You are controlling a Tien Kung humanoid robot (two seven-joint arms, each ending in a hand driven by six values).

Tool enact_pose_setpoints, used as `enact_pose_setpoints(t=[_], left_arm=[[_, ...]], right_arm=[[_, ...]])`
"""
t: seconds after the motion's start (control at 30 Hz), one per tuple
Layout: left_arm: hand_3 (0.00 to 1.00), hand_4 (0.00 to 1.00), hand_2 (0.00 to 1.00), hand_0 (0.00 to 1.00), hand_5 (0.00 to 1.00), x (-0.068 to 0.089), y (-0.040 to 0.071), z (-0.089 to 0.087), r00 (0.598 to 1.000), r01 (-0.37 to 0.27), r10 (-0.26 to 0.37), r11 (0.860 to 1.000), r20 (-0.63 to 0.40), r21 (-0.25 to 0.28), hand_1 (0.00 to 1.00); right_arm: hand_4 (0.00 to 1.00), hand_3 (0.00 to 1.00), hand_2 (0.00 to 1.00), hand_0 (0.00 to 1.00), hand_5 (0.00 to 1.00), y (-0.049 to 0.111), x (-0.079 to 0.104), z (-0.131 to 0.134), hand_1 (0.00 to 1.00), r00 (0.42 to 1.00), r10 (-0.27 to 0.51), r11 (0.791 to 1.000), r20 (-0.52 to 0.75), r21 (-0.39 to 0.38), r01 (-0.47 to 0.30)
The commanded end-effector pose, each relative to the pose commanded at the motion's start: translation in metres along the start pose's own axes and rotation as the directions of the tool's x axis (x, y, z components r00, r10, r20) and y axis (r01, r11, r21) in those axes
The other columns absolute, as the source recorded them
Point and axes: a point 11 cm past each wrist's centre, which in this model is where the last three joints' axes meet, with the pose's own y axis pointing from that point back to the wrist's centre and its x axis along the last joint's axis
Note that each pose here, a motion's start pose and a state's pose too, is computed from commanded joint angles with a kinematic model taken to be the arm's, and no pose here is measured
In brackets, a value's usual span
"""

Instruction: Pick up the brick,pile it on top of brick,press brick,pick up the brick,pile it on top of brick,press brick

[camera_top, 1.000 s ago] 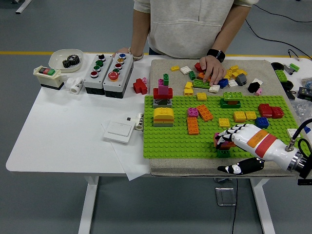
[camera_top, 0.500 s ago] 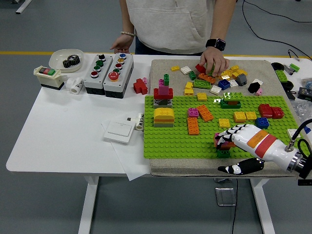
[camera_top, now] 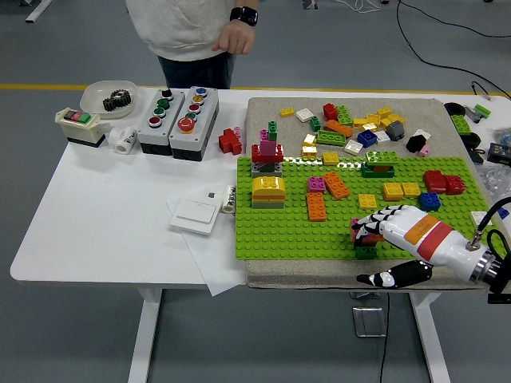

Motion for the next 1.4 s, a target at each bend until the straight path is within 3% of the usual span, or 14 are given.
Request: enact_pose_setpoints(t=[0.53,0.9,1.23,1.4], left_arm=[[0.593,0.648,0.742,0.747,0.67,-0.001,0.0,0.001,1.0,0.002,-0.002,1.0,-0.004,-0.001,0.735],[0.593,0.648,0.739,0.747,0.67,-0.001,0.0,0.002,1.0,0.003,-0.003,1.0,-0.009,-0.004,0.736],[0.593,0.648,0.741,0.748,0.67,-0.001,0.0,0.001,1.0,0.003,-0.003,1.0,-0.009,-0.003,0.736],[0.592,0.648,0.74,0.748,0.67,-0.001,0.0,0.001,1.0,0.003,-0.003,1.0,-0.009,-0.002,0.736]], right_arm=[[0.899,0.605,0.718,0.676,0.658,0.0,0.007,0.003,0.668,1.0,0.025,1.0,-0.001,-0.007,-0.025],[0.899,0.607,0.718,0.672,0.657,0.001,0.024,0.0,0.669,0.997,0.071,0.997,-0.015,0.004,-0.071],[0.901,0.607,0.718,0.671,0.656,0.003,0.043,0.002,0.668,0.991,0.133,0.991,-0.021,0.002,-0.133],[0.902,0.612,0.718,0.677,0.655,0.008,0.059,0.017,0.672,0.974,0.224,0.974,0.031,-0.053,-0.222]])
